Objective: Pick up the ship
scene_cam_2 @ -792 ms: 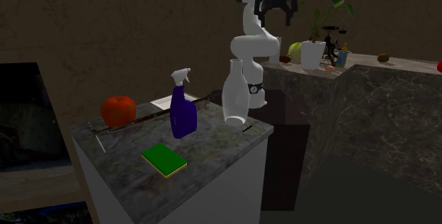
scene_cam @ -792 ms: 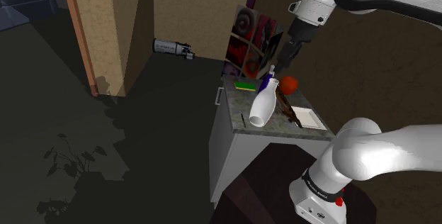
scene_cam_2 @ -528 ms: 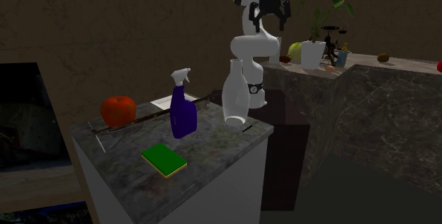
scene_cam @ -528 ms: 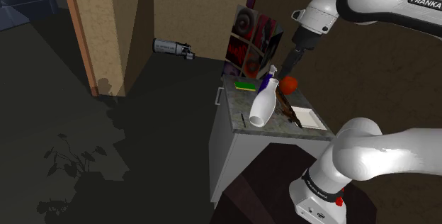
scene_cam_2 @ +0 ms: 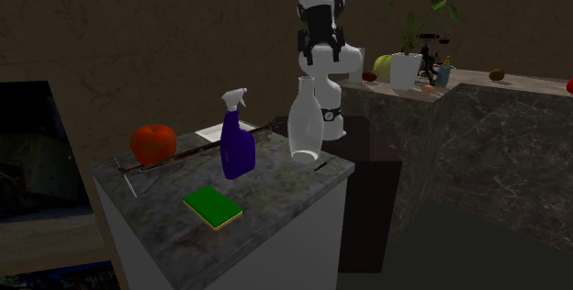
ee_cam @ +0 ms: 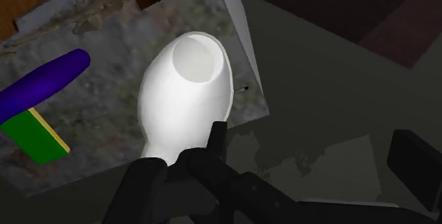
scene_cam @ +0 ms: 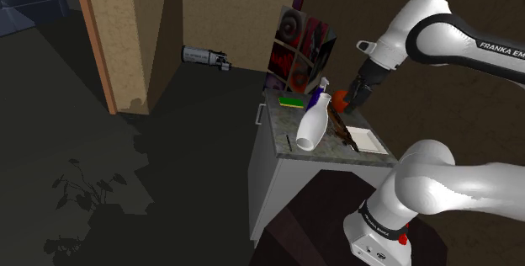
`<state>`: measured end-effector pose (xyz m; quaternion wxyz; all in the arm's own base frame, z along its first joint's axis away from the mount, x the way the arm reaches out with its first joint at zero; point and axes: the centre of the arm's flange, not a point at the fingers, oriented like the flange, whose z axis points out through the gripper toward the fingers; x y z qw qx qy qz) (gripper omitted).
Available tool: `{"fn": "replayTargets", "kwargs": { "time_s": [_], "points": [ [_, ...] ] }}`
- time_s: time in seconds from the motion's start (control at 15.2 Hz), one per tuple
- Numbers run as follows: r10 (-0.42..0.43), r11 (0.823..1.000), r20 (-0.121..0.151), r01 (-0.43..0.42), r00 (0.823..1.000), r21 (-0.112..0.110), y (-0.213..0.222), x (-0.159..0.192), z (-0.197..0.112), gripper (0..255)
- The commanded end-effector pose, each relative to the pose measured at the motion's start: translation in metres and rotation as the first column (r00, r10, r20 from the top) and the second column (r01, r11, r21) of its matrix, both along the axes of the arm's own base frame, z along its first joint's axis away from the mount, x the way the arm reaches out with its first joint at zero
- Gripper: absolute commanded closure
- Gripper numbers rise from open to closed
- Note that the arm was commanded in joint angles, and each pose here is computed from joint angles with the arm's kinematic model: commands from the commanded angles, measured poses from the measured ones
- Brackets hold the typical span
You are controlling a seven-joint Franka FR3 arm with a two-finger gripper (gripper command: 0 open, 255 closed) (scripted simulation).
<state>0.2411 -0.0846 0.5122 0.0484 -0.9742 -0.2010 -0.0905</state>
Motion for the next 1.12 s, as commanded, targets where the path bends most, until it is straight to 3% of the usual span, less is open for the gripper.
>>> {"fn": "replayTargets", "kwargs": {
  "time_s": [0.0,0.4,0.66,0.92,1.06],
  "points": [
    [0.069,0.998,0.025,-0.069,0.997,0.004,-0.021,-0.009,-0.021,0],
    [0.249,0.968,0.093,-0.251,0.964,0.012,-0.084,-0.019,-0.080,0],
    [0.364,0.929,0.139,-0.369,0.921,0.010,-0.126,-0.017,-0.121,0],
    [0.472,0.877,0.184,-0.481,0.862,0.002,-0.167,-0.009,-0.161,0],
    [0.485,0.869,0.190,-0.494,0.854,0.001,-0.172,-0.007,-0.171,0]
  ]
}}
